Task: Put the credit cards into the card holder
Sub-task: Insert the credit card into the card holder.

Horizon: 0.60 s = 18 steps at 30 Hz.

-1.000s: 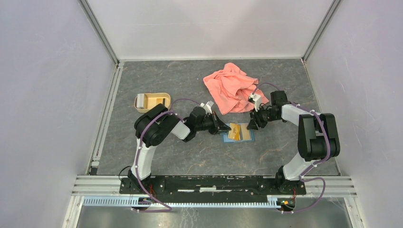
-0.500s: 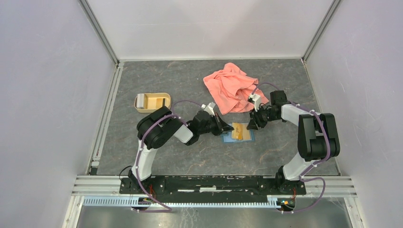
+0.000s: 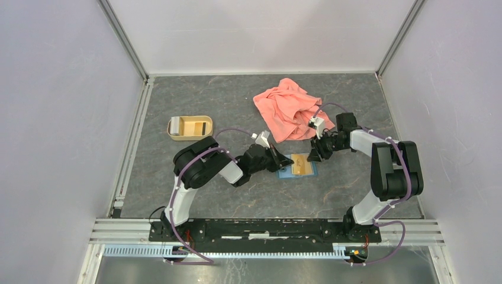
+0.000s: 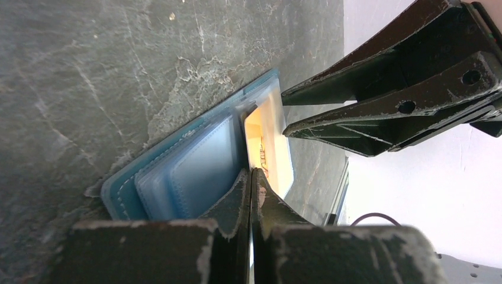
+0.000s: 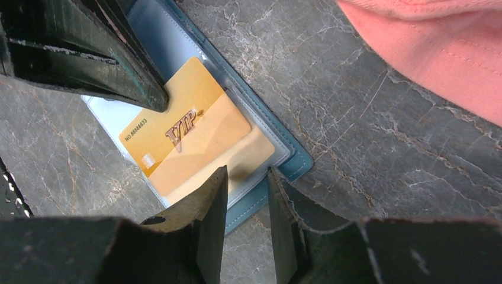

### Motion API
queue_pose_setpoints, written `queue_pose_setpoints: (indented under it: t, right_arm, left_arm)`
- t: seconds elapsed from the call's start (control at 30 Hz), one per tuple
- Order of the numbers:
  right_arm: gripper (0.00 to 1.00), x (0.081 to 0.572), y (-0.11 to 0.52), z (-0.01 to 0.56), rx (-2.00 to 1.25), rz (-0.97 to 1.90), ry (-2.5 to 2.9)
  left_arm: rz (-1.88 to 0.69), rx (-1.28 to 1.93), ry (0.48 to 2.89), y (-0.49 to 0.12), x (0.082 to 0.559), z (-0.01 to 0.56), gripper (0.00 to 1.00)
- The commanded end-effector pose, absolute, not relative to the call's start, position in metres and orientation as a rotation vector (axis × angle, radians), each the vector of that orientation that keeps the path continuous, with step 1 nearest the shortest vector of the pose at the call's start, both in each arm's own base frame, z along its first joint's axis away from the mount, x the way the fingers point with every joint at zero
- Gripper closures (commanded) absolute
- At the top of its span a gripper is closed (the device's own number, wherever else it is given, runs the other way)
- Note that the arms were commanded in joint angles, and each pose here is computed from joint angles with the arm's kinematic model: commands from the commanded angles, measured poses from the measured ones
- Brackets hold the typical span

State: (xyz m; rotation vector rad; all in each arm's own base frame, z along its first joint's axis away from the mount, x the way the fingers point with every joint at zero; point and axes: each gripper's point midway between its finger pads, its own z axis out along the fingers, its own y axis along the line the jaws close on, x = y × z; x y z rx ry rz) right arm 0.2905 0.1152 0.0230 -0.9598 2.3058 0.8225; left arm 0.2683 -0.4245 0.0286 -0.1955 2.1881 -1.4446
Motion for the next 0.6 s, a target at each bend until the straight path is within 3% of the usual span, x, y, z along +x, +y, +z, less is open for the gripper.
queue_pose_setpoints:
  t: [0.0,0.23,0.57]
  right_arm:
    - [0.63,0.298,0.123,0.037,-0.987,0.837,2.246]
    - [0.61,0.301,0.123,0.047,-1.009,0.822,2.205]
    - [0.56,0.307,0.113,0.072,-1.045,0.710,2.109]
  left_arm:
    - [-1.357,-0.196,2.243,-0.428,0.260,0.005,0.98]
    - [-1.356,-0.172,2.280,-0.442,0.251,0.001,0.92]
    - [-1.253,-0.124,2.315,-0.432,0.253,0.000,0.72]
